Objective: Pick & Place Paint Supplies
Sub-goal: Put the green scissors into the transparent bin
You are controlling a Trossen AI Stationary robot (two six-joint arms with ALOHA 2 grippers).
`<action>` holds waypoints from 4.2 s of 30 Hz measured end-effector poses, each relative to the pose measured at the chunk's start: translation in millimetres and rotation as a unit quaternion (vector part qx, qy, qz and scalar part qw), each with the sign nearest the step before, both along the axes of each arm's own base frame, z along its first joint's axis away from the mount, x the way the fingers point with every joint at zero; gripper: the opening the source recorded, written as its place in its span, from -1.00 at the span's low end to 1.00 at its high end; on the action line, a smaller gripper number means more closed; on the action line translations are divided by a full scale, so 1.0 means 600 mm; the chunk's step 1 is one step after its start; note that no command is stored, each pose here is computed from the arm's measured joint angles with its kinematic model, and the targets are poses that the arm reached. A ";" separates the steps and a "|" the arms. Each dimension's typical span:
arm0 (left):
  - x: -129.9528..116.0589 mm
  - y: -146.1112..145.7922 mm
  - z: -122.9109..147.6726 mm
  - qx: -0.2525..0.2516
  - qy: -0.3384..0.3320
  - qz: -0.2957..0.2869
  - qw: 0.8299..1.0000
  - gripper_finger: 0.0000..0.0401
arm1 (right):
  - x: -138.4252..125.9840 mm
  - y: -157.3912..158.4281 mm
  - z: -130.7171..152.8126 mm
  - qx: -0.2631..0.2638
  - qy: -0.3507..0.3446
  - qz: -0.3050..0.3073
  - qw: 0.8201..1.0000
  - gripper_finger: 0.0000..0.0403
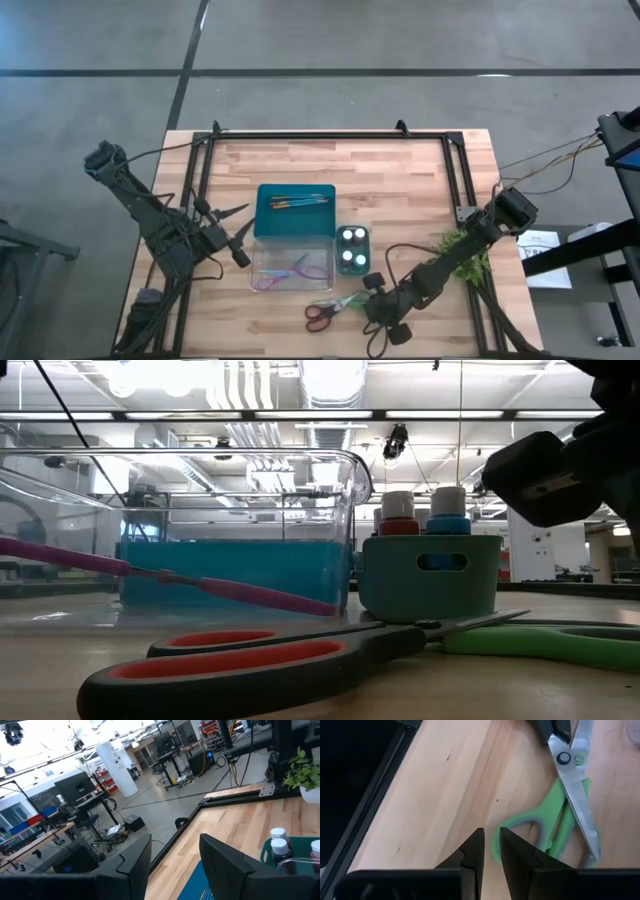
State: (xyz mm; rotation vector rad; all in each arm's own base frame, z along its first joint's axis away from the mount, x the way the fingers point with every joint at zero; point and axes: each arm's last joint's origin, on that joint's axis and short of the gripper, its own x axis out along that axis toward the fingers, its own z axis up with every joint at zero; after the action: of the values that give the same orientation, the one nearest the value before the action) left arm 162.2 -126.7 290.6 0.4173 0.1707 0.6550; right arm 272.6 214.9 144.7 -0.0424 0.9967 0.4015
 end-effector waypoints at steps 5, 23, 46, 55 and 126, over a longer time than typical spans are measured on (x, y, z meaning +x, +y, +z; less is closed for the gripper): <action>0.000 0.000 0.000 -0.001 0.001 -0.003 1.000 -0.14 | -0.002 0.007 0.002 0.007 -0.007 0.003 1.000 -0.72; 0.001 -0.001 0.000 -0.002 0.002 -0.009 1.000 -0.14 | 0.004 0.014 -0.028 0.003 -0.004 -0.017 1.000 -0.27; 0.001 -0.001 0.000 -0.002 0.002 -0.013 1.000 -0.14 | -0.009 0.011 -0.035 0.010 0.052 -0.064 0.997 -0.26; 0.001 -0.001 0.000 -0.002 0.002 -0.013 1.000 -0.14 | -0.023 0.017 -0.038 0.005 0.075 -0.094 0.993 -0.40; 0.001 -0.001 0.000 -0.002 0.002 -0.013 1.000 -0.14 | -0.075 0.033 0.016 -0.115 0.156 -0.156 0.969 -0.92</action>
State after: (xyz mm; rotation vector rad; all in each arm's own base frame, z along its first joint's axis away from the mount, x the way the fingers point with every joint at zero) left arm 162.6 -127.4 290.4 0.4162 0.1708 0.6284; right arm 227.4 234.4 154.1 -0.0305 1.3341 -0.0010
